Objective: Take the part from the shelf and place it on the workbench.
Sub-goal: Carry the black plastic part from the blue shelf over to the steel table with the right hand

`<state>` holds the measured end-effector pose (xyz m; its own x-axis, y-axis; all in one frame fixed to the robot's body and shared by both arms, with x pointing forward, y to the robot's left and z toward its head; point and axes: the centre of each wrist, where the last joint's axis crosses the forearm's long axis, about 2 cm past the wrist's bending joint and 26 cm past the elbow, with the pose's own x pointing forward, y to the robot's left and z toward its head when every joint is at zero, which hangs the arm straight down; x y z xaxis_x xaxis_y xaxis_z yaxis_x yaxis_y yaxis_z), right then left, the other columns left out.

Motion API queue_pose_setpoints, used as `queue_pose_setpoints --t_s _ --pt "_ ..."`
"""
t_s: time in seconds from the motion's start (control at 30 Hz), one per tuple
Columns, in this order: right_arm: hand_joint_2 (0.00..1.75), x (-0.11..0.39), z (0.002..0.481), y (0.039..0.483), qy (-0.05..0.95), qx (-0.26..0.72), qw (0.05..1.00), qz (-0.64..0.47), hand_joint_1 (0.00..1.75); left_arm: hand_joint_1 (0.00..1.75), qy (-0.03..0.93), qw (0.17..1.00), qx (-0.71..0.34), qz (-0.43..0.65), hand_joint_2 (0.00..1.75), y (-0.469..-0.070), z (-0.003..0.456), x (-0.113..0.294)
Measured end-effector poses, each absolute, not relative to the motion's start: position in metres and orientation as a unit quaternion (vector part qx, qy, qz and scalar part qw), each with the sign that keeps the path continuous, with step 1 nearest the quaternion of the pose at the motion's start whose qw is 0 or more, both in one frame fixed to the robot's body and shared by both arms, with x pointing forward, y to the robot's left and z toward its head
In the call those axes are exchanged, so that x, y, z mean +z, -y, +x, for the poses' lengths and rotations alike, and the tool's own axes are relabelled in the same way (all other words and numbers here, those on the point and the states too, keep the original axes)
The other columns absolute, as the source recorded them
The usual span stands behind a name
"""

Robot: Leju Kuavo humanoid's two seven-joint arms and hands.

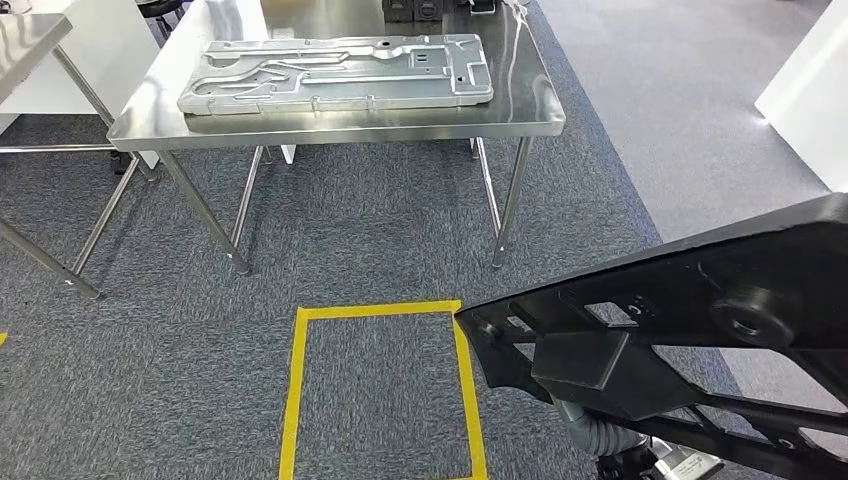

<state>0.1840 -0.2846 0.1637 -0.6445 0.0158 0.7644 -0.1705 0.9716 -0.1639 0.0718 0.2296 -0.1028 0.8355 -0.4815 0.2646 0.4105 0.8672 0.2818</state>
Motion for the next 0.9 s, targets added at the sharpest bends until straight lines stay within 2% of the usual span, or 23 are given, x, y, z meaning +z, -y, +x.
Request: queue_pose_setpoints --t_s 0.57,0.9 --pt "1.75 0.166 0.187 0.284 0.899 0.114 0.42 0.04 1.75 0.0 0.158 0.952 -0.241 0.1 1.75 -0.227 0.057 -0.105" --pt "1.75 0.166 0.187 0.284 0.9 0.114 0.42 0.04 1.75 0.0 0.171 0.95 -0.238 0.104 1.75 -0.228 0.07 -0.103"
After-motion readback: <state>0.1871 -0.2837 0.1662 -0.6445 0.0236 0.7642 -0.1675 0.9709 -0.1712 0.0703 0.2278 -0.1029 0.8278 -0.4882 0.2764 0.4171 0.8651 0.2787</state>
